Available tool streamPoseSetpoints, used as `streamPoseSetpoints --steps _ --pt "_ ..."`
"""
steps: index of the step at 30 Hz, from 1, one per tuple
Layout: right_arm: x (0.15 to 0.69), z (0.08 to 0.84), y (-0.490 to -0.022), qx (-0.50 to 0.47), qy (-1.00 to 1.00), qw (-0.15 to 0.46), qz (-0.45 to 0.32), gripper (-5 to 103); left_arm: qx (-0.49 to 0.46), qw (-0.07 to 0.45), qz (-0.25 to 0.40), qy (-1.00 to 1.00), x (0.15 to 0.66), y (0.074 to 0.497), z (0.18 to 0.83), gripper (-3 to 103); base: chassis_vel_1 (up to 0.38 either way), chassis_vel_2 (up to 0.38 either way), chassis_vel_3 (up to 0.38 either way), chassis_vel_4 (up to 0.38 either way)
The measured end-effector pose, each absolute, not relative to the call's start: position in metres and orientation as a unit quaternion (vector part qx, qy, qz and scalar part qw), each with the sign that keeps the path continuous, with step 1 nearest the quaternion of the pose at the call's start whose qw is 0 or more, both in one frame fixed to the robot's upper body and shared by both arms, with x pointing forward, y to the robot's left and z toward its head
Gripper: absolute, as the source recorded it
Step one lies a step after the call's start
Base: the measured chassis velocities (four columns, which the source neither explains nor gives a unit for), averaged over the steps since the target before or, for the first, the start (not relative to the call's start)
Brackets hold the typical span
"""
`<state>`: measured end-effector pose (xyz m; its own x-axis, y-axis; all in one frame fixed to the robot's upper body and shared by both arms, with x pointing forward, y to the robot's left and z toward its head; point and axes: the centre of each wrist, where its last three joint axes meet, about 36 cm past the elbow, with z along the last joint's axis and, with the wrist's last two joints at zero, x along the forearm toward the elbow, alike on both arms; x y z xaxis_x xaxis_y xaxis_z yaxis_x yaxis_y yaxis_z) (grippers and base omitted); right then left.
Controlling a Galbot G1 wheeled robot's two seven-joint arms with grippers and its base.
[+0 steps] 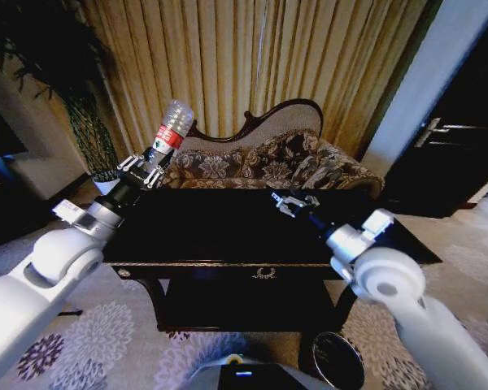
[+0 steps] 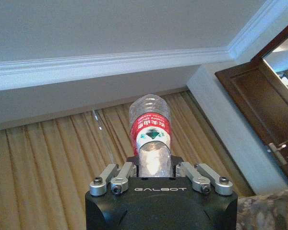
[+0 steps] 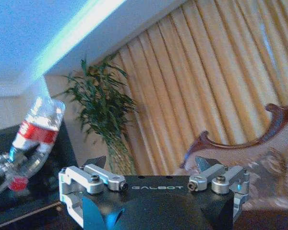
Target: Move to the front of the table and place the trash on the table into the trash bin.
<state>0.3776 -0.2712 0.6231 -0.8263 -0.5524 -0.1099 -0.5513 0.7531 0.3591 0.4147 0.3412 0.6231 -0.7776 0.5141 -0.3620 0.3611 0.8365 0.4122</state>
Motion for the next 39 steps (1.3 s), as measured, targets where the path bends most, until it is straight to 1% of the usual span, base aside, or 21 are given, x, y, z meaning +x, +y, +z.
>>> streamPoseSetpoints --steps 1,3,8,11,14,20,26,39 --pt "0.378 0.623 -0.271 0.295 -0.936 0.002 -0.191 100 0.236 0.236 0.162 0.929 0.415 0.341 0.623 30 0.0 0.0 0.0 0.0" --pt "0.4 0.631 -0.278 0.301 -0.932 -0.001 -0.203 100 0.234 0.238 0.165 0.928 0.429 0.346 0.625 30 0.0 0.0 0.0 0.0" --pt "0.427 0.636 -0.277 0.314 -0.924 0.005 -0.22 100 0.244 0.237 0.164 0.926 0.442 0.342 0.626 30 0.0 0.0 0.0 0.0" --pt "0.439 0.638 -0.273 0.329 -0.917 0.005 -0.225 100 0.256 0.232 0.16 0.925 0.451 0.333 0.622 30 0.0 0.0 0.0 0.0" --pt "0.453 0.645 -0.266 0.351 -0.908 -0.001 -0.23 100 0.275 0.231 0.145 0.922 0.463 0.315 0.626 30 0.0 0.0 0.0 0.0" --pt "0.464 0.655 -0.255 0.38 -0.893 -0.017 -0.242 100 0.293 0.231 0.131 0.918 0.473 0.294 0.636 30 0.0 0.0 0.0 0.0" --pt "0.47 0.659 -0.239 0.401 -0.879 -0.023 -0.255 100 0.308 0.226 0.119 0.916 0.471 0.278 0.635 30 0.0 0.0 0.0 0.0" --pt "0.484 0.658 -0.209 0.424 -0.866 -0.021 -0.265 100 0.329 0.229 0.109 0.91 0.469 0.261 0.638 30 0.0 0.0 0.0 0.0"
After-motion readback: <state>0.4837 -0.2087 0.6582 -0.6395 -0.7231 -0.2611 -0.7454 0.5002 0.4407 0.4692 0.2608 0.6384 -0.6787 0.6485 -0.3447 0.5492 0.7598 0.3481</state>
